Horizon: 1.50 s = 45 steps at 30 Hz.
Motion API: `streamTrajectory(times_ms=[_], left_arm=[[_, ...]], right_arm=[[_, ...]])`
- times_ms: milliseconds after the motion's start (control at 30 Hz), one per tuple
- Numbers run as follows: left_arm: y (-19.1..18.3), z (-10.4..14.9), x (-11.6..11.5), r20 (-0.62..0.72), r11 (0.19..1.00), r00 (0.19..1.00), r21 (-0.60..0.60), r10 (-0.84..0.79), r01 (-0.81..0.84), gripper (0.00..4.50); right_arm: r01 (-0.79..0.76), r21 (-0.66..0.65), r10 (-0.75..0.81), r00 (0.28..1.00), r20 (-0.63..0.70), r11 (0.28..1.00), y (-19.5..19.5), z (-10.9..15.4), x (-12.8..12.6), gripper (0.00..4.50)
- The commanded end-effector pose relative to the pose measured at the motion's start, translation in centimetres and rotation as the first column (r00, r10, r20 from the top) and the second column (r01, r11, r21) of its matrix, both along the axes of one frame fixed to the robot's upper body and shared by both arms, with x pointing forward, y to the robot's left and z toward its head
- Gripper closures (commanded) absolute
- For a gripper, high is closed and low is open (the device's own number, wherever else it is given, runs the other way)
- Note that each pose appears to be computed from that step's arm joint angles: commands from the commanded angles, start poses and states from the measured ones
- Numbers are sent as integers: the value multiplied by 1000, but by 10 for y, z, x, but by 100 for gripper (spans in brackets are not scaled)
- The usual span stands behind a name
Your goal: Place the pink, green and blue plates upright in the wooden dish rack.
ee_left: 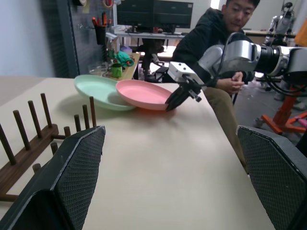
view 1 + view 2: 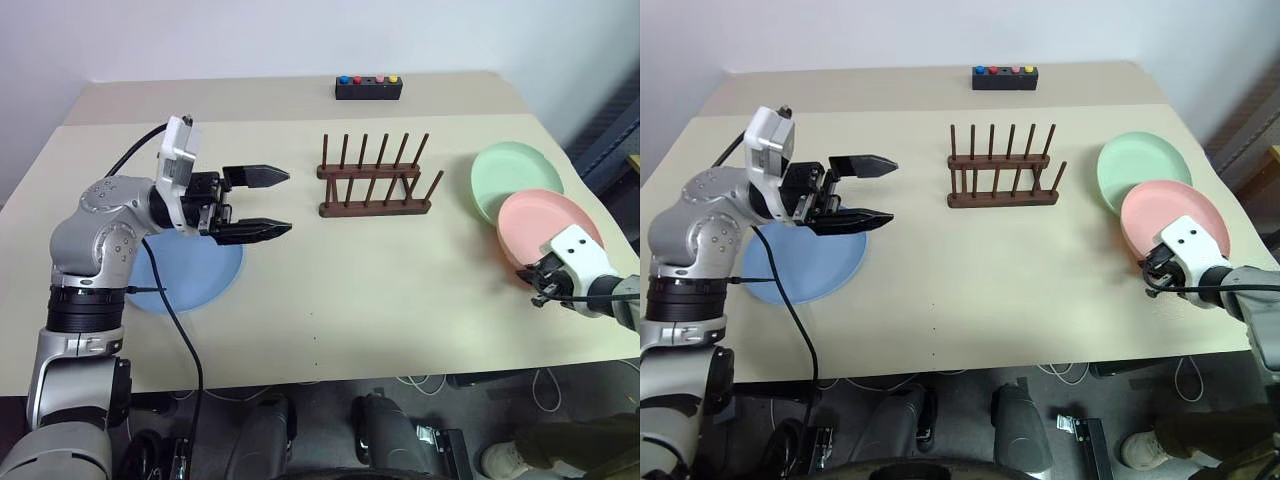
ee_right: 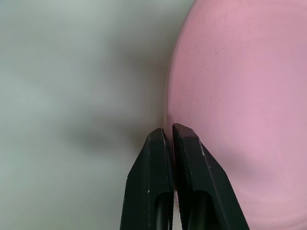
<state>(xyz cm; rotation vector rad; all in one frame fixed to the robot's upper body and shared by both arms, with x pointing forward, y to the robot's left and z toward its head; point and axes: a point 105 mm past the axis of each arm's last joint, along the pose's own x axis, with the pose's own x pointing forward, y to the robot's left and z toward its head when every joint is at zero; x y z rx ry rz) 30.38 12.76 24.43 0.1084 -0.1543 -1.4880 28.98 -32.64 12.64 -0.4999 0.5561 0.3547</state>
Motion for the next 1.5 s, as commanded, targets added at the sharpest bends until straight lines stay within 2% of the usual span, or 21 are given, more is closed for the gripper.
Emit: streamTrajectory(times_ms=[33, 167, 467, 533, 633, 733, 800, 867, 967, 1000, 1067, 1167, 1300, 1500], left_arm=[[1, 7, -2, 44, 1000, 999, -7, -3, 3, 0], [1, 7, -2, 47, 1000, 999, -8, -1, 2, 0], [3, 10, 4, 55, 999, 998, -29, 22, -20, 0], [4, 13, 6, 73, 998, 997, -44, 39, -36, 0], [5, 18, 10, 99, 995, 993, -74, 70, -63, 0], [6, 24, 14, 132, 990, 986, -112, 105, -90, 0], [7, 28, 19, 149, 982, 978, -141, 145, -124, 0], [7, 30, 22, 171, 974, 968, -161, 184, -157, 0], [8, 27, 22, 183, 969, 960, -162, 213, -184, 0], [9, 25, 19, 189, 969, 958, -162, 218, -189, 0], [9, 24, 15, 186, 968, 959, -173, 213, -181, 0], [11, 22, 12, 171, 965, 959, -171, 227, -198, 0], [14, 19, 7, 163, 962, 955, -162, 246, -220, 0], [14, 17, 2, 150, 964, 958, -149, 244, -222, 0]], right_arm=[[-22, -31, 24, 998, 50, 999, 0, 25, 3, 446], [-21, -54, 26, 996, 86, 998, -2, 41, 6, 446], [-38, -57, 50, 973, 224, 998, 0, 96, 19, 446], [-57, -15, 59, 958, 279, 998, 5, 115, 23, 446], [-117, 140, 51, 913, 404, 983, 18, 150, 31, 446], [-196, 287, 27, 864, 502, 938, 28, 175, 40, 446], [-254, 341, 32, 840, 542, 905, 36, 184, 47, 446], [-327, 422, 32, 820, 571, 845, 47, 195, 54, 446], [-440, 544, 31, 797, 603, 715, 59, 212, 62, 446], [-482, 595, 27, 791, 611, 643, 62, 220, 63, 446], [-521, 649, 21, 788, 615, 555, 64, 227, 65, 446], [-544, 708, 51, 807, 588, 449, 66, 226, 69, 446], [-564, 785, 107, 824, 557, 257, 70, 227, 70, 446], [-549, 821, 184, 833, 522, 156, 81, 219, 77, 446]])
